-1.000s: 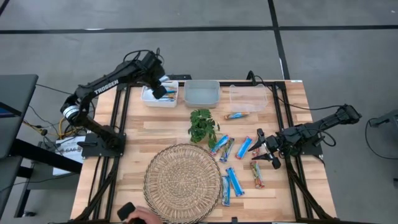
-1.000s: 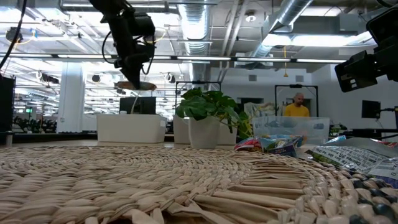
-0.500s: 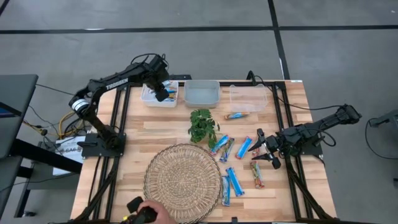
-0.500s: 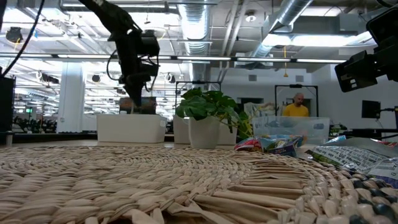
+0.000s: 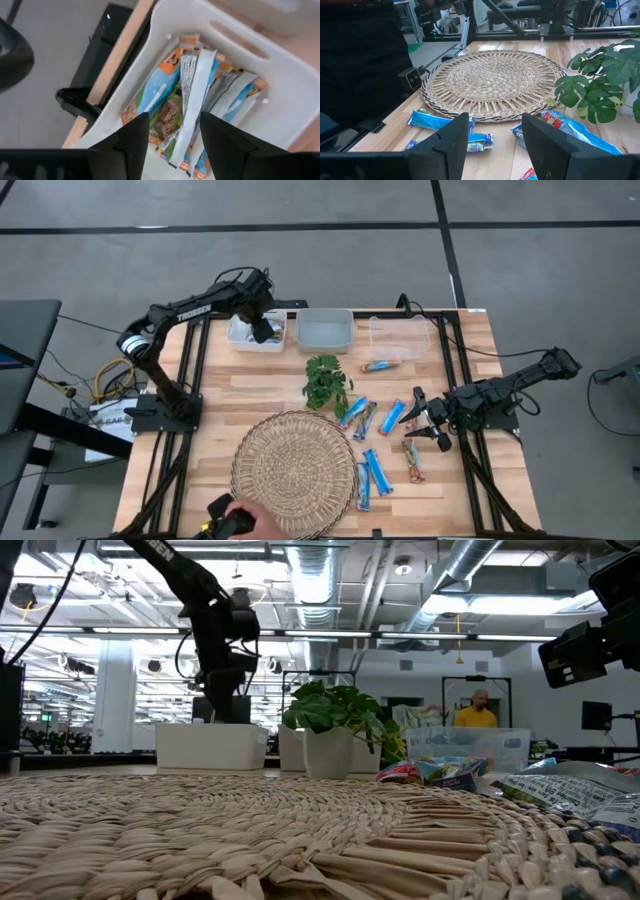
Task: Pick and place Granola Bars by type
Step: Put the yellow granola bar into the white bin
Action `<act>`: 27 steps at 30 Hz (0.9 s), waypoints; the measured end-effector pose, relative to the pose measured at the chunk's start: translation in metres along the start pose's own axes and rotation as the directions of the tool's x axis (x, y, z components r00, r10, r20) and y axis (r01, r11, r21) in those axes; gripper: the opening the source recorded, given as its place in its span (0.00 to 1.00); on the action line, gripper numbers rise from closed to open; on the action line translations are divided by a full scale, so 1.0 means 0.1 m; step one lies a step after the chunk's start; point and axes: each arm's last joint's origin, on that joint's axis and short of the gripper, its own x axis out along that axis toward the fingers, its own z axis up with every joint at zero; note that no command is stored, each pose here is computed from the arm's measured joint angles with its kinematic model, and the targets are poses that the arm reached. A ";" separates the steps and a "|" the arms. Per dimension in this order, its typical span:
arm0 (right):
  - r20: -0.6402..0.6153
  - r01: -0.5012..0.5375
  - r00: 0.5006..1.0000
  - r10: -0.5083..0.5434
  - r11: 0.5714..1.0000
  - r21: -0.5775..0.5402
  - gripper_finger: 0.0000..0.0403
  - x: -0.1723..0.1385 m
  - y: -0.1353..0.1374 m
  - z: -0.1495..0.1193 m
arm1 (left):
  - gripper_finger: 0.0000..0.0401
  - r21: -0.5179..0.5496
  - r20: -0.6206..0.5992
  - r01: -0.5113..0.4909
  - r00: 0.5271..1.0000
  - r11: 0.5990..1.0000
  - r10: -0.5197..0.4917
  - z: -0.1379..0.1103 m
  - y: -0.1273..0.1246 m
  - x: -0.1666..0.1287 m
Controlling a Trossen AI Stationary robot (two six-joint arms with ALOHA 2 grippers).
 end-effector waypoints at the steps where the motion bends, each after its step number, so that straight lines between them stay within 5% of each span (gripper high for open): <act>1: 0.000 0.000 1.000 0.000 1.000 0.000 0.44 0.00 0.00 0.00 | 0.43 -0.001 0.015 -0.001 1.000 1.000 0.001 0.00 0.00 -0.05; 10: 0.000 0.000 1.000 0.000 1.000 0.000 0.44 0.00 0.00 0.00 | 0.42 -0.011 0.298 0.151 0.944 0.988 -0.141 0.01 -0.10 -0.70; 18: 0.000 0.000 1.000 0.000 1.000 0.000 0.44 0.00 0.00 0.00 | 0.42 0.151 0.631 0.217 0.730 0.964 -0.263 -0.23 -0.55 -1.09; 27: 0.000 0.000 1.000 0.000 1.000 0.000 0.44 0.00 0.00 0.00 | 0.42 0.305 0.760 0.290 0.500 0.907 -0.415 -0.91 -1.11 -1.08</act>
